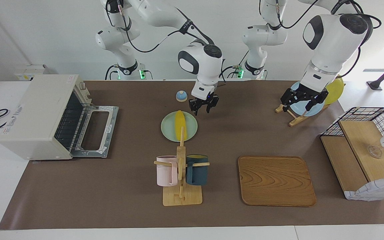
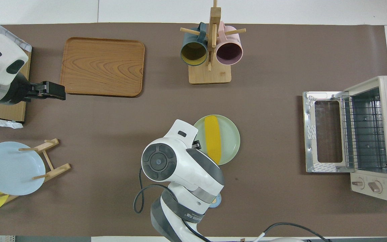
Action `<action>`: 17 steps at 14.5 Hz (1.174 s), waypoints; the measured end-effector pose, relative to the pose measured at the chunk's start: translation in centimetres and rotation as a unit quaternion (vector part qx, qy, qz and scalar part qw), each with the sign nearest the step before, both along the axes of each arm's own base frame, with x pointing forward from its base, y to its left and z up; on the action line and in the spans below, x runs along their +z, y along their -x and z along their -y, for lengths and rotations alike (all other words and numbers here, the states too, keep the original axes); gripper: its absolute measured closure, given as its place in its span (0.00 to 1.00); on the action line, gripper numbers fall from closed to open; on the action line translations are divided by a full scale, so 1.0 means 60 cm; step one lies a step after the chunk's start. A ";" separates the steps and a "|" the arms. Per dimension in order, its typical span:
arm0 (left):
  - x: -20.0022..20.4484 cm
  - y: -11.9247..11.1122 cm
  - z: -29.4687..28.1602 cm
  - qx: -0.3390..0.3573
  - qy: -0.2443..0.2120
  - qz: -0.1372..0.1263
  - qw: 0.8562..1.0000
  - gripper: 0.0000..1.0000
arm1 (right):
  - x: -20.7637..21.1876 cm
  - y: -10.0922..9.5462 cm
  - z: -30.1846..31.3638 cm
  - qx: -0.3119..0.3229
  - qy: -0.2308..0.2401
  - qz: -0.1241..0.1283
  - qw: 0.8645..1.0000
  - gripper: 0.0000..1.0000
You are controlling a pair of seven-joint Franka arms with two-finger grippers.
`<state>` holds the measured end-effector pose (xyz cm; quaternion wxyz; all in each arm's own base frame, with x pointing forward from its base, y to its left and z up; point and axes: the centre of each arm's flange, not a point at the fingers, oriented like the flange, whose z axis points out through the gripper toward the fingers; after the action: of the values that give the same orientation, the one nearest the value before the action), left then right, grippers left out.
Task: Put corn in oven
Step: 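Grasp the green plate rim with the right gripper while the left gripper withdraws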
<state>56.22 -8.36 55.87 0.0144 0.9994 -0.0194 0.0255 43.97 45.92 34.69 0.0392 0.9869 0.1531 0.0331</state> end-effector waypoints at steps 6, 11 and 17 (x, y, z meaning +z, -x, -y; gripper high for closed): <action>0.008 0.011 0.009 -0.006 -0.002 -0.007 1.000 0.00 | -0.053 -0.010 0.018 0.016 0.029 0.014 0.999 0.57; 0.030 0.020 0.008 -0.006 -0.003 -0.013 1.000 0.00 | -0.085 -0.004 0.042 0.028 0.039 0.022 0.999 0.57; 0.043 0.034 0.007 -0.007 -0.006 -0.025 1.000 0.00 | -0.095 0.001 0.053 0.027 0.045 0.016 0.999 0.85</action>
<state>54.21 -8.76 58.46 0.0094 0.9996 -0.0261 0.0004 43.94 42.77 28.98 0.0851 0.9791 0.1800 0.0425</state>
